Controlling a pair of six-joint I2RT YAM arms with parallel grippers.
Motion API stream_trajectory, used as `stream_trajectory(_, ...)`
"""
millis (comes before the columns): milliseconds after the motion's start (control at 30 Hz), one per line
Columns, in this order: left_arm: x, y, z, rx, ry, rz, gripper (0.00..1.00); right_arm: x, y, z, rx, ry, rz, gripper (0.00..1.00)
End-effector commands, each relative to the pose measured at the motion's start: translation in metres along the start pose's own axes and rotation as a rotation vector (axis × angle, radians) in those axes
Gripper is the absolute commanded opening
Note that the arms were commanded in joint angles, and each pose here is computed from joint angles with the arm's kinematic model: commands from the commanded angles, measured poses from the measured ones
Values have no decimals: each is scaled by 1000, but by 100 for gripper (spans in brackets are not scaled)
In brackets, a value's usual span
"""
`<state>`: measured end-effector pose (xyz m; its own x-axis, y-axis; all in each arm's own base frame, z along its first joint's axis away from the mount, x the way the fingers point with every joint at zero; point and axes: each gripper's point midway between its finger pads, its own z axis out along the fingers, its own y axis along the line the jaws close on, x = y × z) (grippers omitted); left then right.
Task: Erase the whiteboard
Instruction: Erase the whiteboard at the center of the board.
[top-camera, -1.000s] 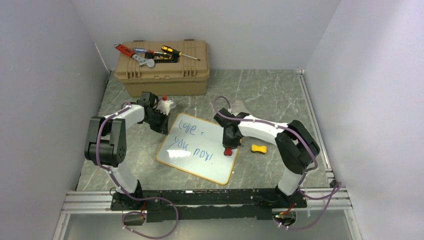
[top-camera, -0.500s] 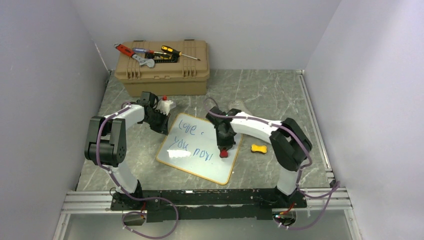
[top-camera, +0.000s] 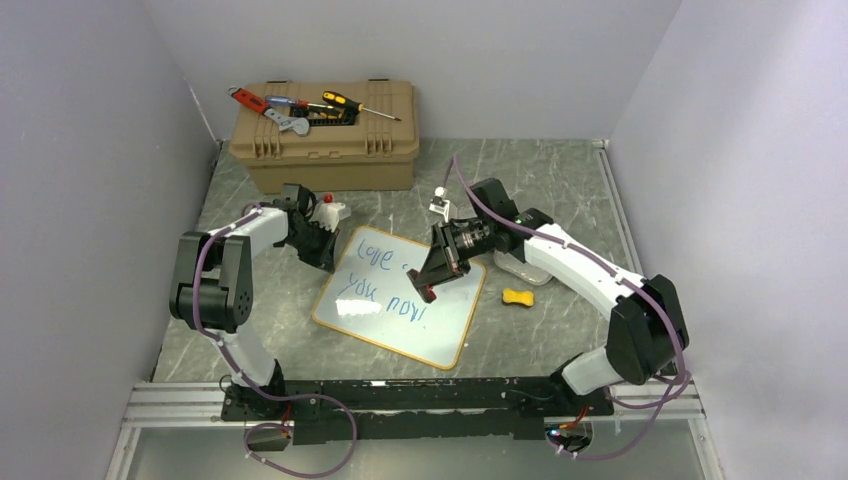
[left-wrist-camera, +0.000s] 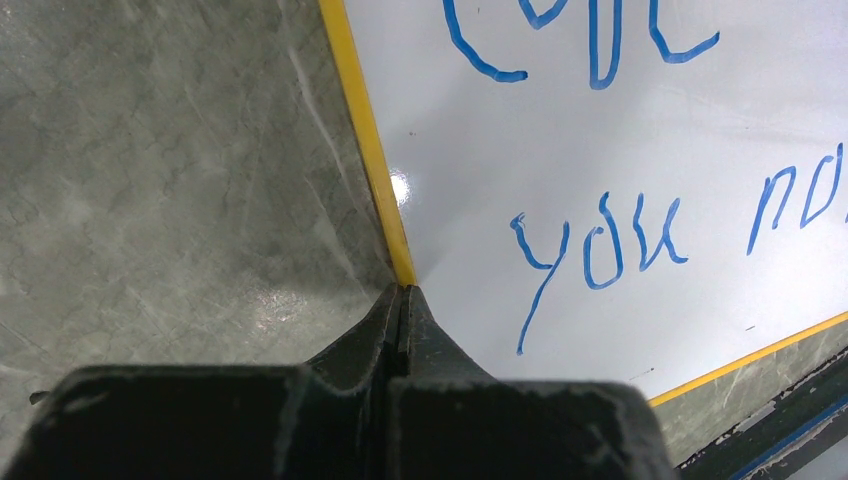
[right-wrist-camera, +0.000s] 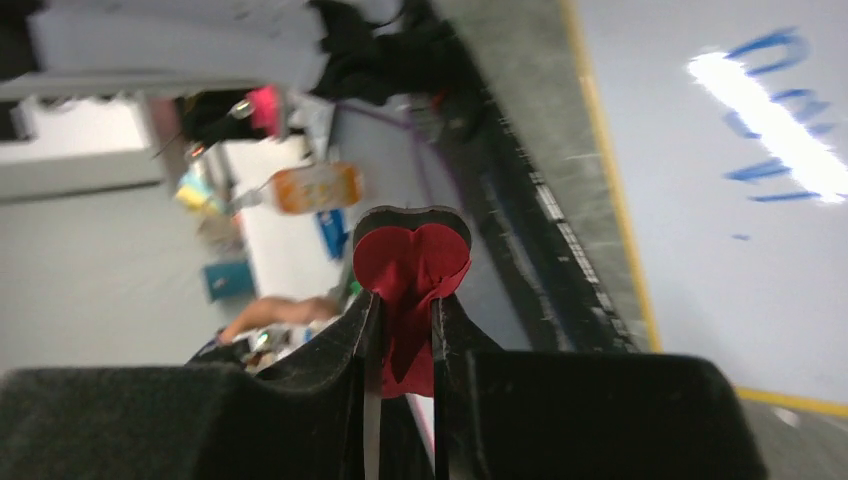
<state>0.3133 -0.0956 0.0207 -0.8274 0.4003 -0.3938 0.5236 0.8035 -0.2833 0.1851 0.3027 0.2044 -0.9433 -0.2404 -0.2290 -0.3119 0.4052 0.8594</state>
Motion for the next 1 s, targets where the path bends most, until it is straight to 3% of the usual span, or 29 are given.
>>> stream_trajectory(0, 19, 1, 5, 3, 72, -17, 0, 19, 73, -27, -358, 84, -167, 0)
stream_trajectory(300, 15, 0, 3, 8, 58, -13, 0, 28, 95, -39, -465, 160, -124, 0)
stream_trajectory(600, 17, -1, 3, 12, 58, -3, 0, 19, 81, -28, -398, 160, -68, 0)
stream_trajectory(667, 17, -1, 3, 10, 55, -2, 0, 12, 49, -13, -237, 139, -22, 0)
stream_trajectory(733, 17, -1, 4, 11, 56, -2, 0, 12, -12, 3, 98, 143, 70, 0)
stream_trajectory(867, 17, 0, 4, 10, 57, -5, 0, 14, -105, 17, 578, 109, 144, 0)
stream_trajectory(967, 16, -1, 2, 9, 55, -1, 0, 13, -138, 22, 780, 82, 148, 0)
